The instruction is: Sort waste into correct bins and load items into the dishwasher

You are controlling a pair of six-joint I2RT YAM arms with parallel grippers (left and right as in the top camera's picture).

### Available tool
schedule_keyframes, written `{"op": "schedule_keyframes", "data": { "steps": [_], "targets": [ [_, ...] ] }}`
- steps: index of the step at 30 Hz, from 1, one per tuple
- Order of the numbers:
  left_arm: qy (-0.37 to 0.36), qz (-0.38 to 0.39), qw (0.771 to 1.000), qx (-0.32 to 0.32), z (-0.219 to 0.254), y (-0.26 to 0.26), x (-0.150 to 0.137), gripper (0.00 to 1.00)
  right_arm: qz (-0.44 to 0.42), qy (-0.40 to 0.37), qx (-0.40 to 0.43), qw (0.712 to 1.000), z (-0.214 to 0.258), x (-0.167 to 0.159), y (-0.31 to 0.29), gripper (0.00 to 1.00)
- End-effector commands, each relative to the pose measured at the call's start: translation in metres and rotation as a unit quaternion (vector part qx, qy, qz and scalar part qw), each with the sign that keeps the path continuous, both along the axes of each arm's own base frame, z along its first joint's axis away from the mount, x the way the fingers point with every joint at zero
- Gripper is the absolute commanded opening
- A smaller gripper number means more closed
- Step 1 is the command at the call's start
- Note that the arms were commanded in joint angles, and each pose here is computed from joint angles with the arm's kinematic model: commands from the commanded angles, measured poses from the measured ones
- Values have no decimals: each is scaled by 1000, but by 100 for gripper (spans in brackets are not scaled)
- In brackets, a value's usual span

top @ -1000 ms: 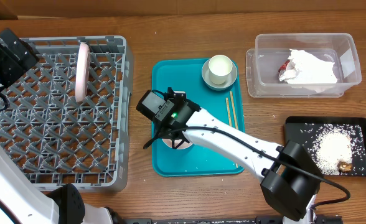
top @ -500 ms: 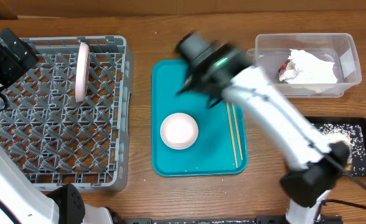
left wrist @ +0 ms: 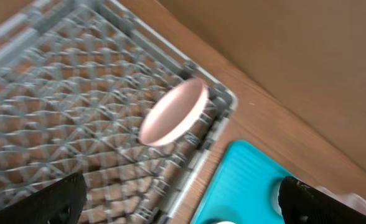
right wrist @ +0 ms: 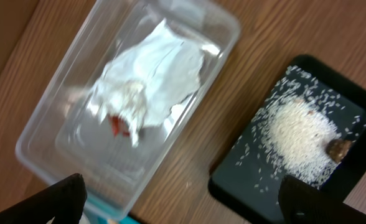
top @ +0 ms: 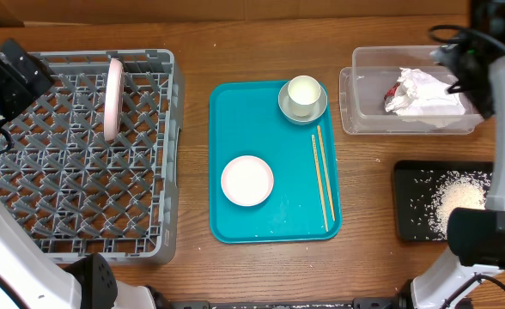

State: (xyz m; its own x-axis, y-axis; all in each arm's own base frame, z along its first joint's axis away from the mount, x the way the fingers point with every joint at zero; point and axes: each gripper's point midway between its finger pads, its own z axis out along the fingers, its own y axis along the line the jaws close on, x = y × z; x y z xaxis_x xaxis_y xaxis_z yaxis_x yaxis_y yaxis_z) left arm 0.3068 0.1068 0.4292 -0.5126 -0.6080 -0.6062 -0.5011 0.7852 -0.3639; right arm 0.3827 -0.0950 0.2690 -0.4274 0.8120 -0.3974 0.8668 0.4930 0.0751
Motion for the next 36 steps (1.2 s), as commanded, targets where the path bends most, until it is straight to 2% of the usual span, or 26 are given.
{"op": "schedule_keyframes", "data": {
  "steps": [1, 4, 6, 8, 14, 16, 20, 24, 26, 30, 31, 33, 36],
  "targets": [
    [-44, -118, 988, -92, 10, -49, 11, 100, -39, -13, -8, 999, 9, -9, -31, 100],
    [-104, -278, 937, -182, 38, -115, 7, 100, -63, -13, -8, 998, 9, -16, -49, 100],
    [-116, -342, 911, -200, 46, -145, 2, 100, -74, -13, -8, 997, 9, -19, -56, 100],
    [-101, -380, 901, -183, 39, -168, 1, 100, -80, -13, -8, 997, 9, -21, -61, 100],
    [41, -401, 913, -70, -30, -219, 3, 99, -82, -13, -8, 997, 9, -22, -62, 100],
    [95, -403, 909, -35, -58, -233, -1, 99, -82, -13, -8, 997, 9, -22, -62, 100],
    [204, -408, 890, 18, -118, -256, -19, 91, -82, -13, -8, 997, 9, -22, -62, 100],
    [282, -419, 862, 52, -178, -277, -37, 91, -82, -13, -8, 997, 9, -22, -62, 100],
    [293, -434, 850, 54, -205, -293, -41, 88, -82, -13, -8, 997, 9, -22, -62, 100],
    [284, -452, 843, 59, -256, -322, -39, 72, -82, -13, -8, 997, 9, -22, -62, 100],
    [277, -458, 842, 62, -269, -328, -38, 71, -82, -13, -8, 997, 9, -22, -62, 100],
    [269, -458, 845, 66, -287, -334, -37, 66, -82, -13, -8, 997, 9, -22, -62, 100],
    [266, -439, 855, 68, -310, -338, -37, 66, -82, -13, -8, 997, 9, -22, -62, 100]
  ]
}}
